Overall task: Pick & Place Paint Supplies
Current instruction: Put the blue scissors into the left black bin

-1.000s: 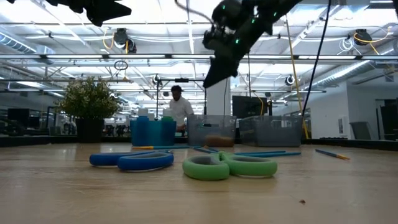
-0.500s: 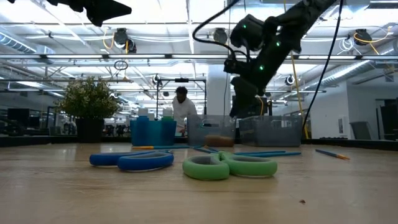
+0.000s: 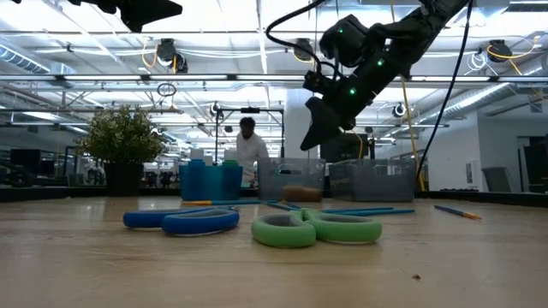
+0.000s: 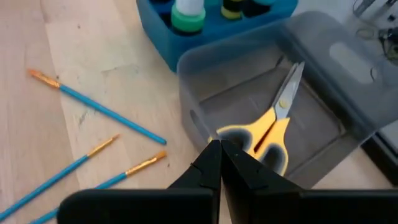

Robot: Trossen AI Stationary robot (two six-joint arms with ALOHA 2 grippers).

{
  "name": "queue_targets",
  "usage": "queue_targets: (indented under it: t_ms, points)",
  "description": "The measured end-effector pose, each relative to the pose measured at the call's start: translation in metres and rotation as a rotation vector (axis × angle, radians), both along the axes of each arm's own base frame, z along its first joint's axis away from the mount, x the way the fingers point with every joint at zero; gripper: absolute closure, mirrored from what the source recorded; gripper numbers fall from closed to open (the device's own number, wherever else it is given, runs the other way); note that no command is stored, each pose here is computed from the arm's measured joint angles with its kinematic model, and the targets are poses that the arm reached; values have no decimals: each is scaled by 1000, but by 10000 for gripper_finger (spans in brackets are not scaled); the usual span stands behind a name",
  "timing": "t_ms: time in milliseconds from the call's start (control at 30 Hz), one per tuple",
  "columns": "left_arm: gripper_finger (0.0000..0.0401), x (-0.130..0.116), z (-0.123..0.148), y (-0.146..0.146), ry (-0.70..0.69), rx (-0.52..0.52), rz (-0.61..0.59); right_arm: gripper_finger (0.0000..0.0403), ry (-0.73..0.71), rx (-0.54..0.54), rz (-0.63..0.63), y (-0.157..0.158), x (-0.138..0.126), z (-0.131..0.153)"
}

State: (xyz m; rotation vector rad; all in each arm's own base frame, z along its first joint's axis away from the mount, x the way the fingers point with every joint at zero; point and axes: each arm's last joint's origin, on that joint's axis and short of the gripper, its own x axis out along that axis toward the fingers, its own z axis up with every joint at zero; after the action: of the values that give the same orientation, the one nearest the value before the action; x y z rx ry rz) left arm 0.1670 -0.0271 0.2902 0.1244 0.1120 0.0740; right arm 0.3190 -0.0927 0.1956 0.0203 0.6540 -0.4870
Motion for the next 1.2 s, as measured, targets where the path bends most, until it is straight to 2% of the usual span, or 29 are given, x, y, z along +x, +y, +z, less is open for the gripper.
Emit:
queue_targets:
  t_ms: [167,333,600,733,900,1033,1200]
  points:
    - [132,0,0,0,0,-6,1,403,13,-68,-23,-5,0,1]
    - [132,0,0,0,-1,-17,2,403,77,-36,-47,-10,-4,-9]
    - [132,0,0,0,-1,-16,2,403,60,2,-8,-6,-2,-9]
    - [132,0,0,0,-1,-16,2,403,15,77,65,-3,0,-8]
    - [132,0,2,0,-20,-29,2,403,-44,98,157,11,5,0]
    - [132,0,3,0,-37,-32,2,403,-107,139,305,32,11,9]
    - [132,0,4,0,-39,-32,1,403,-117,227,503,66,15,8]
